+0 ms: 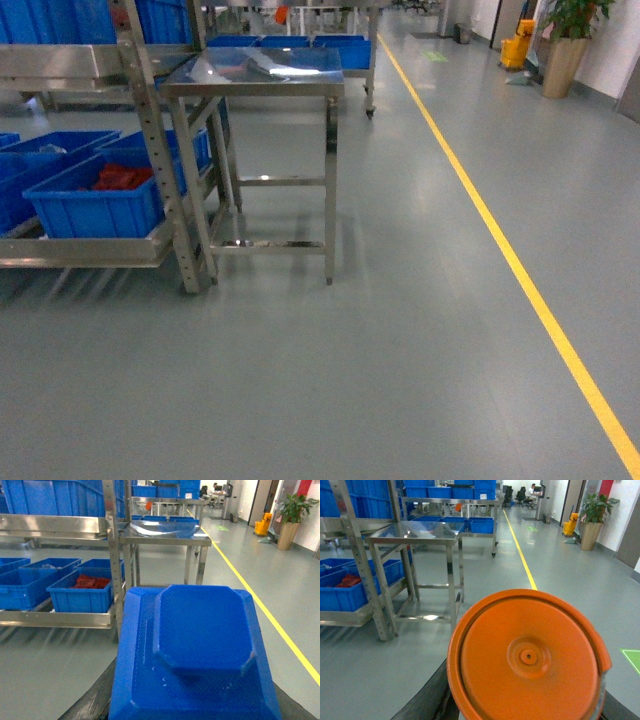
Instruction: Sort blue parts and orange caps into right shelf containers
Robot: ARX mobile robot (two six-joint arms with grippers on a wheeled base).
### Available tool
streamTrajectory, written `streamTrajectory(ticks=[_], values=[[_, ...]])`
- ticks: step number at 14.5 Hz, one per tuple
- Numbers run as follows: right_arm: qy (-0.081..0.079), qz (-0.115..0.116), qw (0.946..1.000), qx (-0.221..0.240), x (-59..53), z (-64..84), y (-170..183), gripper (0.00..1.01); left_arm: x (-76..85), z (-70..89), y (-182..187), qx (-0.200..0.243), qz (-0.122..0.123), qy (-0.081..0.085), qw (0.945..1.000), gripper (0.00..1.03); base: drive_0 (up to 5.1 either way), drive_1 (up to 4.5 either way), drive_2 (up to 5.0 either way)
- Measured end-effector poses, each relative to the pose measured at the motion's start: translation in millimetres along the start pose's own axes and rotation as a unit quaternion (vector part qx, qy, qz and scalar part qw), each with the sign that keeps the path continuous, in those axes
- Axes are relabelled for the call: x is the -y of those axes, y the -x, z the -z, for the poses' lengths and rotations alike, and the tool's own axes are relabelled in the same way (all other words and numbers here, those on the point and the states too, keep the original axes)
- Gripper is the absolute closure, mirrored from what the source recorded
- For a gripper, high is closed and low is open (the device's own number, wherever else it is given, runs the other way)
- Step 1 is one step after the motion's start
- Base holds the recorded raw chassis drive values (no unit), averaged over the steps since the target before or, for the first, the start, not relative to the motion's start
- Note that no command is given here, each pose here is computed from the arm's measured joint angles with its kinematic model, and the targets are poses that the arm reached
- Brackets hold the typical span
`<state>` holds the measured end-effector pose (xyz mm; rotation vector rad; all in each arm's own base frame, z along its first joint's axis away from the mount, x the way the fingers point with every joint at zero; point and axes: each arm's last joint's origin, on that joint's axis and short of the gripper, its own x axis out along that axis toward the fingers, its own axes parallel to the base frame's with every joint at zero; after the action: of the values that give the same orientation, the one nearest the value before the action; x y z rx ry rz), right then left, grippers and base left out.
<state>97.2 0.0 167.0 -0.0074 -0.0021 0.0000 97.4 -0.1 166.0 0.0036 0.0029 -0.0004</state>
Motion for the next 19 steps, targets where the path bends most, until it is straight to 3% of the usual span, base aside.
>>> streamTrajectory(ticks=[19], values=[[0.000, 0.000, 1.0000, 0.000, 0.0, 0.1, 0.0, 0.57, 0.0, -0.1, 0.0, 0.000, 0.000, 0.000, 1.0000, 0.60, 0.0, 4.29, -4.3]])
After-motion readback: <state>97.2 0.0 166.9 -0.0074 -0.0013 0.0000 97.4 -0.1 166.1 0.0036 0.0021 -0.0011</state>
